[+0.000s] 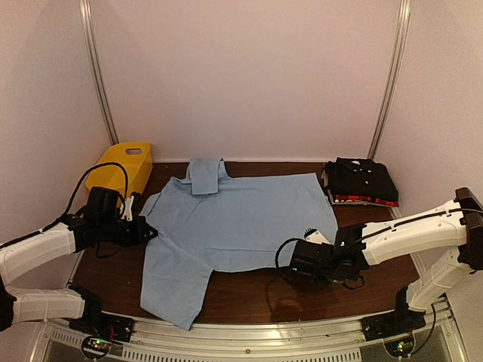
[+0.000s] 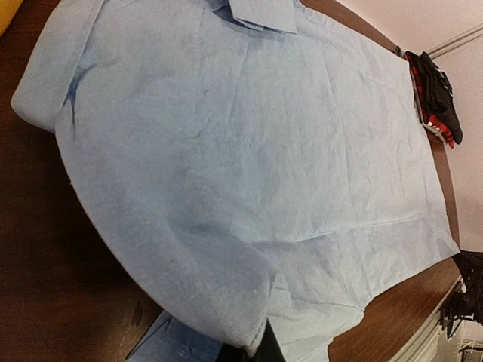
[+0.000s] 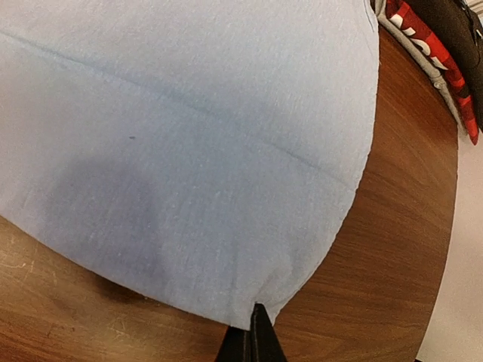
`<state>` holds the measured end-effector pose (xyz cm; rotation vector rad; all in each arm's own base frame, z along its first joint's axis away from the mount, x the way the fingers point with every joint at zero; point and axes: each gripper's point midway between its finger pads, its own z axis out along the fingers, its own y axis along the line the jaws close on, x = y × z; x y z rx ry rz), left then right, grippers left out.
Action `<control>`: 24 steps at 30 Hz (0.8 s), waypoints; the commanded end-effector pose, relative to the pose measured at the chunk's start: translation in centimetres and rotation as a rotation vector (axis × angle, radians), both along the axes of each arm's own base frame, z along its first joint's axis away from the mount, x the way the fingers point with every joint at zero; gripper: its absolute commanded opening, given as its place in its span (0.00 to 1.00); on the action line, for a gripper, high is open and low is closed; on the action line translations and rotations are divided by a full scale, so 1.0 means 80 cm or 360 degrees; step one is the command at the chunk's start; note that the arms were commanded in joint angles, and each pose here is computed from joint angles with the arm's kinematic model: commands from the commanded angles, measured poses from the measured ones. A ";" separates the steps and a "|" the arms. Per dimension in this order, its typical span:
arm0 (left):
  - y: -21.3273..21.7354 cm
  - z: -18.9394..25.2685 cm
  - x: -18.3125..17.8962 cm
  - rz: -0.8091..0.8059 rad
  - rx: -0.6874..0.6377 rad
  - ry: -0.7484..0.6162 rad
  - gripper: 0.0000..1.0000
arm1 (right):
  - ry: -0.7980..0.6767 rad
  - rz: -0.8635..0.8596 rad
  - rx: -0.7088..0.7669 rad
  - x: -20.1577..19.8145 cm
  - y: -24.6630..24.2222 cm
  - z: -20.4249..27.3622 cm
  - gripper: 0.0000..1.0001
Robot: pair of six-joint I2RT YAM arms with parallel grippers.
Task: Fold and stack the long sleeve shirts
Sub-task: Pick up the corner of the shirt from the center of the board, then fold the flattened shirt at the center of the board.
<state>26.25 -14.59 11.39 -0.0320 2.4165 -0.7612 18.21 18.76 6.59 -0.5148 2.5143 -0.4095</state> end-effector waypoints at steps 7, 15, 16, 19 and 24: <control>0.005 0.013 0.022 0.0032 -0.0082 -0.0045 0.00 | -0.0005 -0.0075 0.0062 0.044 -0.018 0.026 0.00; 0.006 0.005 0.049 0.0062 -0.0114 -0.0046 0.00 | 0.0018 -0.0120 0.0175 0.099 -0.015 0.033 0.00; 0.007 0.005 0.053 0.0072 -0.0116 -0.0049 0.00 | 0.0020 -0.0127 0.0169 0.106 -0.016 0.032 0.00; 0.006 -0.002 0.063 0.0078 -0.0117 -0.0029 0.00 | 0.0041 -0.0139 0.0148 0.126 -0.019 0.024 0.00; 0.003 -0.011 0.082 0.0096 -0.0124 -0.0011 0.00 | 0.0075 -0.0158 0.0111 0.154 -0.025 0.009 0.00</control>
